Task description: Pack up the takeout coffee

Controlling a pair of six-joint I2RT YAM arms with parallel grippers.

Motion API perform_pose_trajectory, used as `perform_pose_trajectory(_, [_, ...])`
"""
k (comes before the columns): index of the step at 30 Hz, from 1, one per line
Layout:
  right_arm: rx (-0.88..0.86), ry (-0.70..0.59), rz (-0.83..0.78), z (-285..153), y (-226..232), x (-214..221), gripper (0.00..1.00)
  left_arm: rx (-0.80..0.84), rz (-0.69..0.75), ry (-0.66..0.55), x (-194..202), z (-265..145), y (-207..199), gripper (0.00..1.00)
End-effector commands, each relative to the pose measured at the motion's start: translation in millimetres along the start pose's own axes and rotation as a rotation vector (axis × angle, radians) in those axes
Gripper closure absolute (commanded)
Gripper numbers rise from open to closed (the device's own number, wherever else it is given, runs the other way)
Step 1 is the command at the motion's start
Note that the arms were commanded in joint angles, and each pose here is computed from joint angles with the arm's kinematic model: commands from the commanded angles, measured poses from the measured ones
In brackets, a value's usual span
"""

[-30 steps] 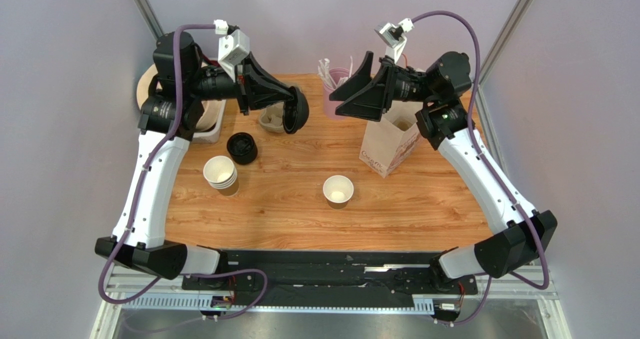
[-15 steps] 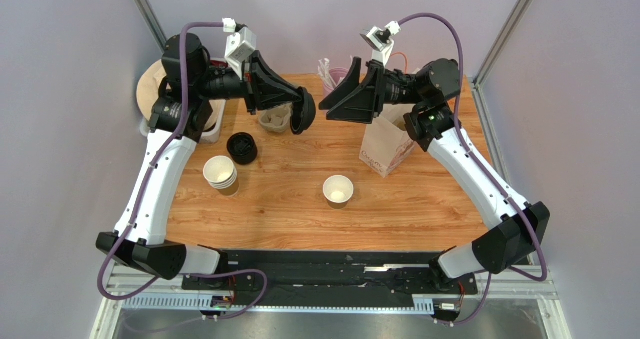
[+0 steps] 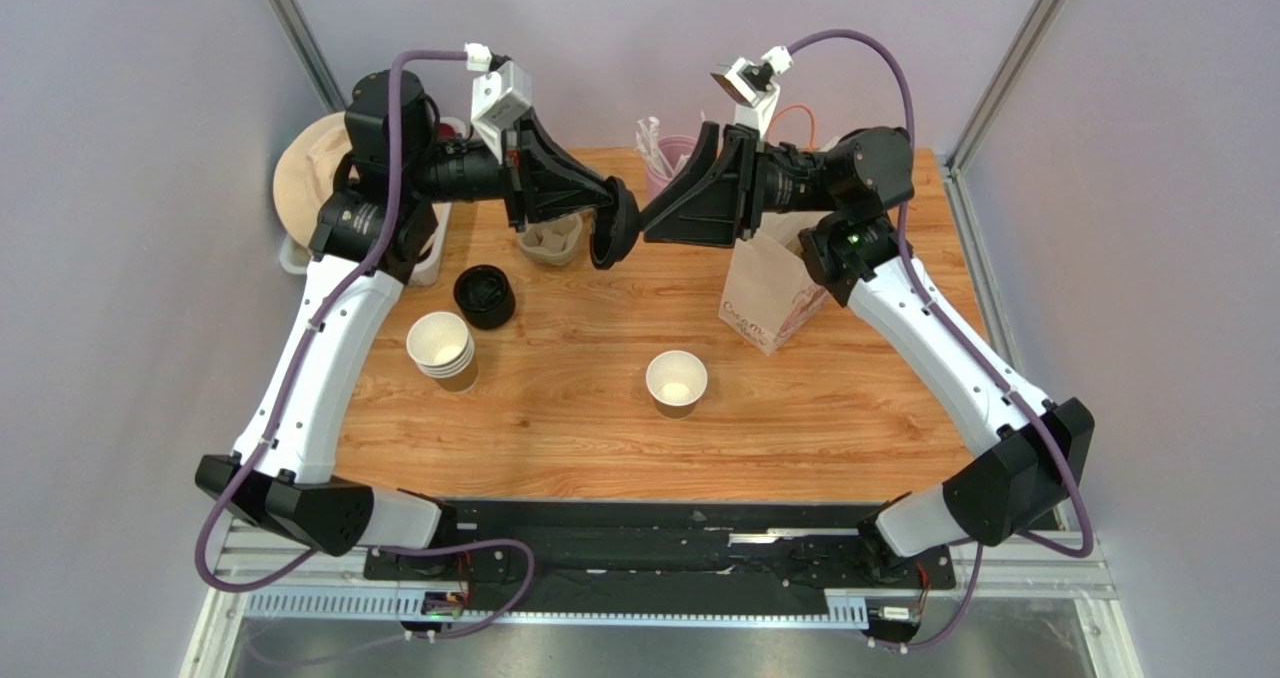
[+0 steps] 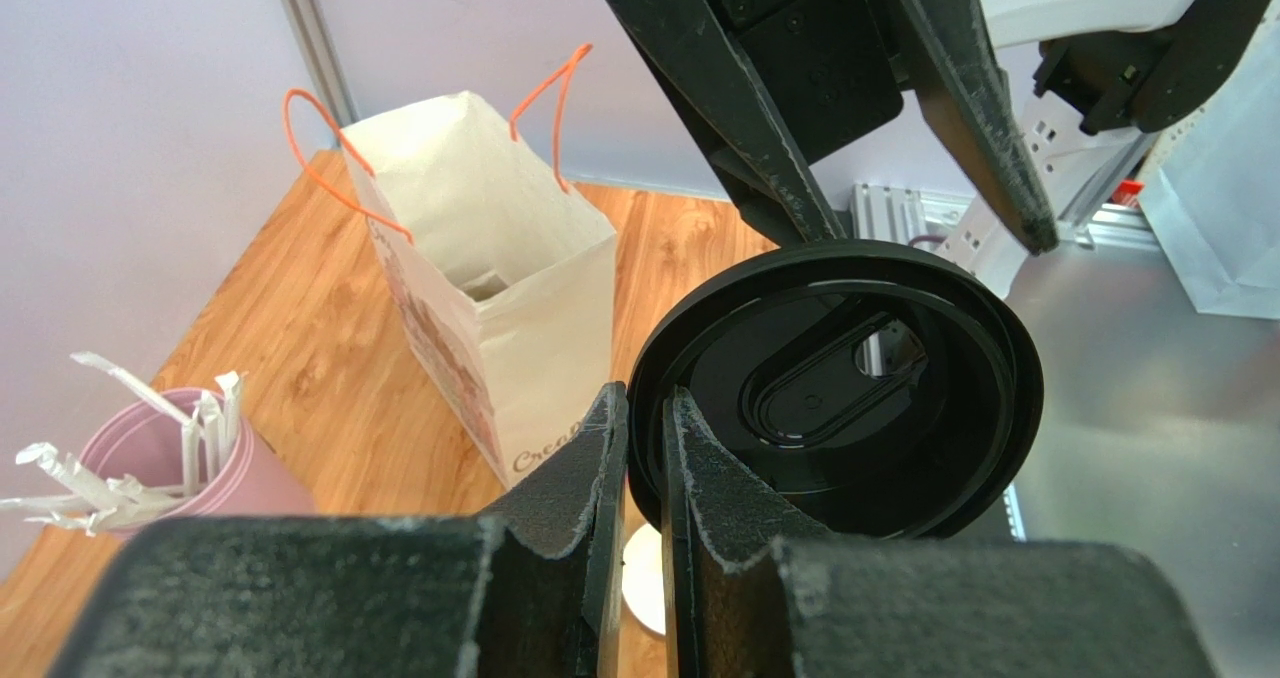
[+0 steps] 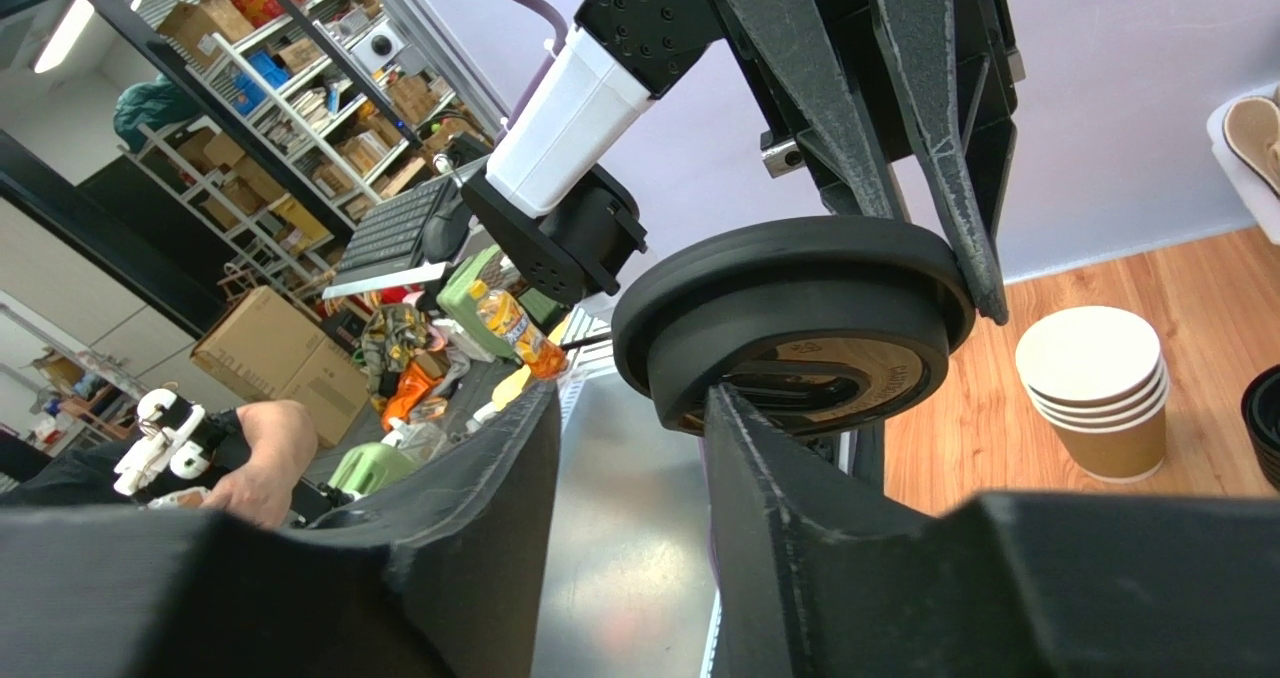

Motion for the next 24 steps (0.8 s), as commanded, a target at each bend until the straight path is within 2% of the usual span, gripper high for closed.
perform_pose_trajectory(1, [-0.023, 0.006, -0.012, 3.1, 0.7, 2.7, 0.6, -0.01, 0.022, 0.009, 3.8, 2.7, 3.3, 1.0])
perform_pose_trajectory(9, [-0.033, -0.001, 0.003, 6.4, -3.9, 1.4, 0.61, -0.013, 0.038, 0.013, 5.2, 5.0, 4.7, 1.0])
perform_pose_trajectory(24, [-0.038, -0.034, 0.023, 9.5, -8.6, -6.1, 0.81, -0.022, 0.046, 0.023, 8.6, 5.3, 4.2, 1.0])
Point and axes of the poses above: each gripper's point midway between its finger pads, its own z axis out along the fingers, its own y axis along the line the jaws close on, x = y × z, the point moved 7 cm from there along -z, back along the fingers, and after that the axes turned 11 degrees about z, right-handed, at the moved point
